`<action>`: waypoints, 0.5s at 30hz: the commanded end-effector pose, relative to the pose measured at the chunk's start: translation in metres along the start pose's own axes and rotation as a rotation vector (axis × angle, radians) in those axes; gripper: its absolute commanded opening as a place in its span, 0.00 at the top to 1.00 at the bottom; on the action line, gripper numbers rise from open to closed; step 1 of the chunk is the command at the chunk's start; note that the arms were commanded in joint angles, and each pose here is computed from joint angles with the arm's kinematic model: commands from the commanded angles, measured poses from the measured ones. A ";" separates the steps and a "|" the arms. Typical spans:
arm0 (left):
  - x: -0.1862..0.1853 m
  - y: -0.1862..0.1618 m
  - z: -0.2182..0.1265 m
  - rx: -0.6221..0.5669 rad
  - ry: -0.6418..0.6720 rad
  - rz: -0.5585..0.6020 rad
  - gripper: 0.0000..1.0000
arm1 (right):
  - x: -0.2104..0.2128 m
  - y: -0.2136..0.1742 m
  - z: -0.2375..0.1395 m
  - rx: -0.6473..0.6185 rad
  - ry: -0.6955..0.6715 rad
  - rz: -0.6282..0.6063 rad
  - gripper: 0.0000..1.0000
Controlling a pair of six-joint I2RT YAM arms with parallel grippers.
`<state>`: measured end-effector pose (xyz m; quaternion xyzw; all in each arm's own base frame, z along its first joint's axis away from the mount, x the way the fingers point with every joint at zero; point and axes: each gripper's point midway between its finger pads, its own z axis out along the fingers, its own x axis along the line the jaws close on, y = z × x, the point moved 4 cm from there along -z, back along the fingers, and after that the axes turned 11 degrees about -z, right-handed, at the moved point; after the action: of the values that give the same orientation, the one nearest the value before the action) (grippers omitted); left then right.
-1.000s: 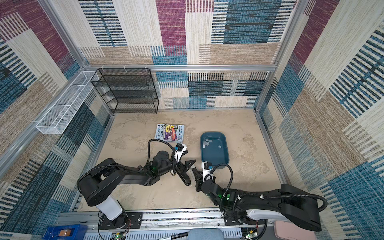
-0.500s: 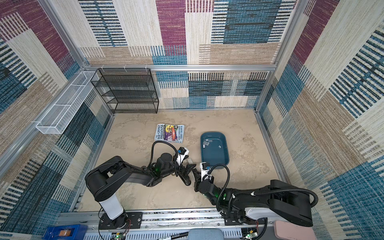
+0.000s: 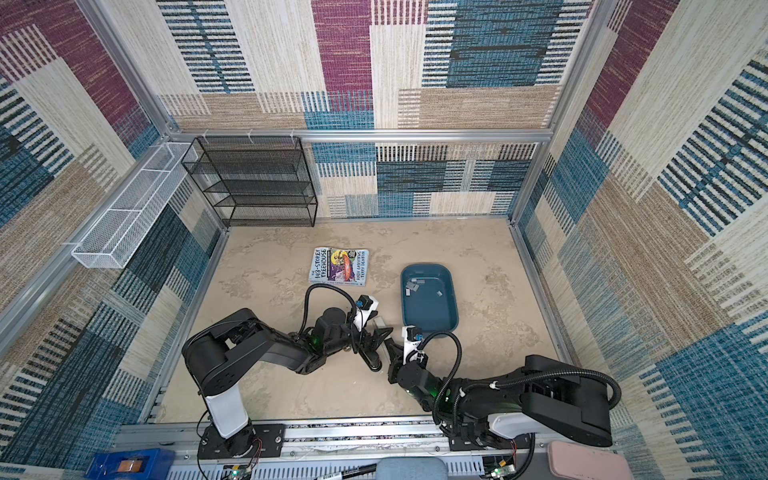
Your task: Load the staples into the stapler
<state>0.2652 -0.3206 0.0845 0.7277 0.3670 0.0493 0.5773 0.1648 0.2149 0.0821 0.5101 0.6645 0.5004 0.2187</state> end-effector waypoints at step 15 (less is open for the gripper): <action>-0.019 0.069 -0.036 -0.118 0.046 0.021 0.16 | -0.010 0.063 -0.034 -0.075 -0.103 0.024 0.43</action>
<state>0.2659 -0.3161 0.1505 0.7020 0.3574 0.0712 0.6119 0.1668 0.2014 0.1406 0.5228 0.6319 0.5218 0.2348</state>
